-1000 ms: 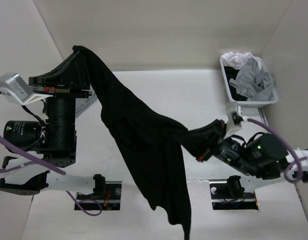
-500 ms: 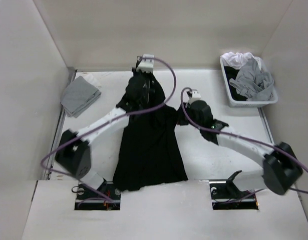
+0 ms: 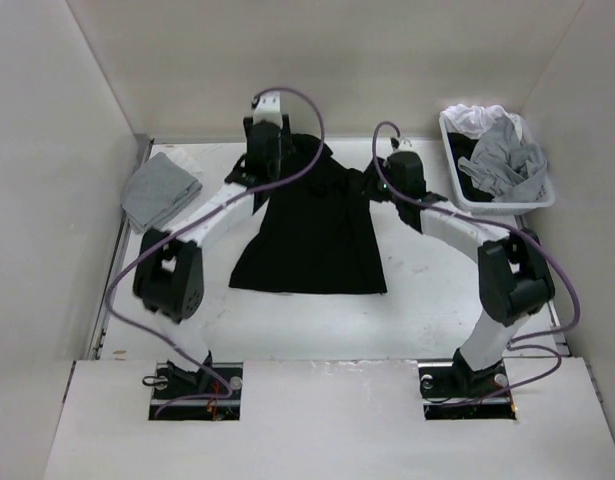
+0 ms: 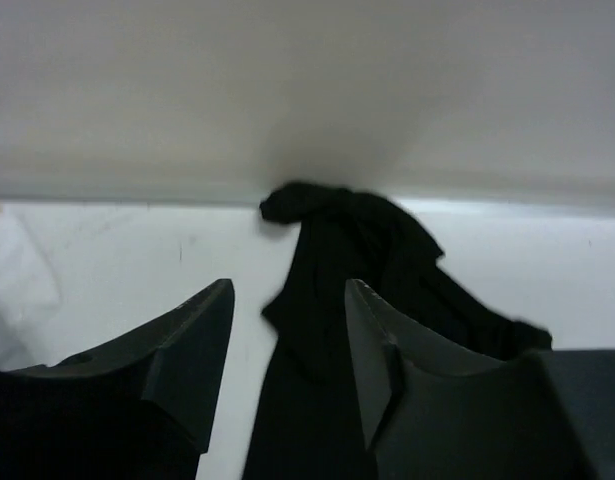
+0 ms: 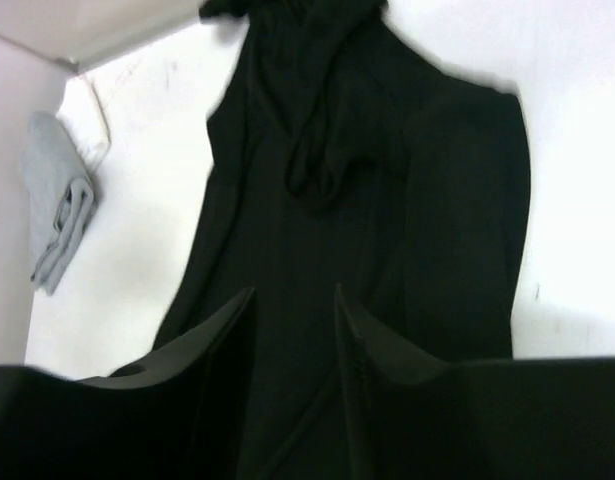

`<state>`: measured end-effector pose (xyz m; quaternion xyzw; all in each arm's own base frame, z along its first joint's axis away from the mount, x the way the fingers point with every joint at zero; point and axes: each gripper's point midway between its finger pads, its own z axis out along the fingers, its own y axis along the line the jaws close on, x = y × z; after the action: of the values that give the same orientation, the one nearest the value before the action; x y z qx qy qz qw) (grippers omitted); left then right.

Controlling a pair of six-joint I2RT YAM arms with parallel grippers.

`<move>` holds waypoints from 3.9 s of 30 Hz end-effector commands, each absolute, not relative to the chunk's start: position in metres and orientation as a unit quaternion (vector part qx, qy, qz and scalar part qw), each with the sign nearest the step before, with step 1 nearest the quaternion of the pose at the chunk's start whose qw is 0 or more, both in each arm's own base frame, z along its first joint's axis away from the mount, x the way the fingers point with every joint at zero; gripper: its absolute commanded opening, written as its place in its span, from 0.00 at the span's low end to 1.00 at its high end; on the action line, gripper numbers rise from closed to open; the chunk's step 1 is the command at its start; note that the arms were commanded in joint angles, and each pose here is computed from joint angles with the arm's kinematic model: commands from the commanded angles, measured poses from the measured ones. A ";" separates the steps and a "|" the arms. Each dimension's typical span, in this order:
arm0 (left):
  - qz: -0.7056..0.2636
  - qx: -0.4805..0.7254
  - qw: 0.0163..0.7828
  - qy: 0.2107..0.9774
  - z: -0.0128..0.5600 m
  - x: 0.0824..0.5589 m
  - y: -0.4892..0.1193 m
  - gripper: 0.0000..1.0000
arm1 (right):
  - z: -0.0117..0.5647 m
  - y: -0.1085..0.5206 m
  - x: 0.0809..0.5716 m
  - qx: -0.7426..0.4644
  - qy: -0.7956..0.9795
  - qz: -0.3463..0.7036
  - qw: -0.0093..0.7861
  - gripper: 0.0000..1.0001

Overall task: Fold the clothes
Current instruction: Flatten the tank top out

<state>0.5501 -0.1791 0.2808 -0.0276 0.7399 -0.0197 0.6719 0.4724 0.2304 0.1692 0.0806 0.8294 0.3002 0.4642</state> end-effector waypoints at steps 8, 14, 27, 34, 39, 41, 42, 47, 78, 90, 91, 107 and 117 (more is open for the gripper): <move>-0.076 -0.154 0.591 0.788 0.196 0.371 -0.119 0.05 | 0.188 0.254 0.338 0.034 0.802 0.332 0.496 0.02; -0.053 -0.191 0.508 0.838 0.118 0.296 -0.085 0.18 | 0.181 0.241 0.275 0.012 0.799 0.346 0.492 0.06; -0.083 -0.238 0.420 0.872 0.062 0.260 -0.067 0.33 | 0.148 0.235 0.244 0.008 0.810 0.347 0.472 0.09; -0.070 -0.239 0.395 0.884 0.047 0.256 -0.064 0.29 | 0.142 0.238 0.245 0.007 0.814 0.345 0.468 0.10; -0.055 -0.261 0.380 0.886 0.043 0.249 -0.056 0.27 | 0.142 0.239 0.244 0.007 0.812 0.348 0.468 0.11; -0.050 -0.267 0.376 0.886 0.039 0.247 -0.054 0.27 | 0.142 0.239 0.244 0.007 0.812 0.348 0.468 0.11; -0.048 -0.268 0.373 0.887 0.037 0.247 -0.054 0.28 | 0.143 0.239 0.244 0.006 0.811 0.349 0.469 0.11; -0.035 -0.267 0.362 0.893 0.026 0.250 -0.053 0.29 | 0.146 0.243 0.241 0.002 0.809 0.354 0.469 0.11; -0.041 -0.265 0.370 0.890 0.017 0.258 -0.051 0.16 | 0.142 0.241 0.238 0.011 0.812 0.337 0.476 0.32; -0.109 -0.237 0.458 0.850 0.088 0.276 -0.074 0.00 | 0.095 0.196 0.239 0.080 0.858 0.238 0.447 0.42; -0.117 -0.236 0.471 0.842 0.100 0.277 -0.076 0.00 | 0.088 0.190 0.239 0.088 0.866 0.221 0.440 0.42; -0.159 -0.287 0.520 0.788 0.132 0.271 -0.049 0.00 | 0.050 0.169 0.220 0.134 0.906 0.162 0.368 0.47; -0.179 -0.281 0.507 0.795 0.118 0.273 -0.057 0.00 | 0.052 0.202 0.228 0.124 0.895 0.249 0.350 0.46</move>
<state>0.2645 -0.0507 0.1061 -0.2834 0.8108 -0.1525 0.4890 0.2180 0.1801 0.0354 0.1184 0.9154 0.1819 0.3390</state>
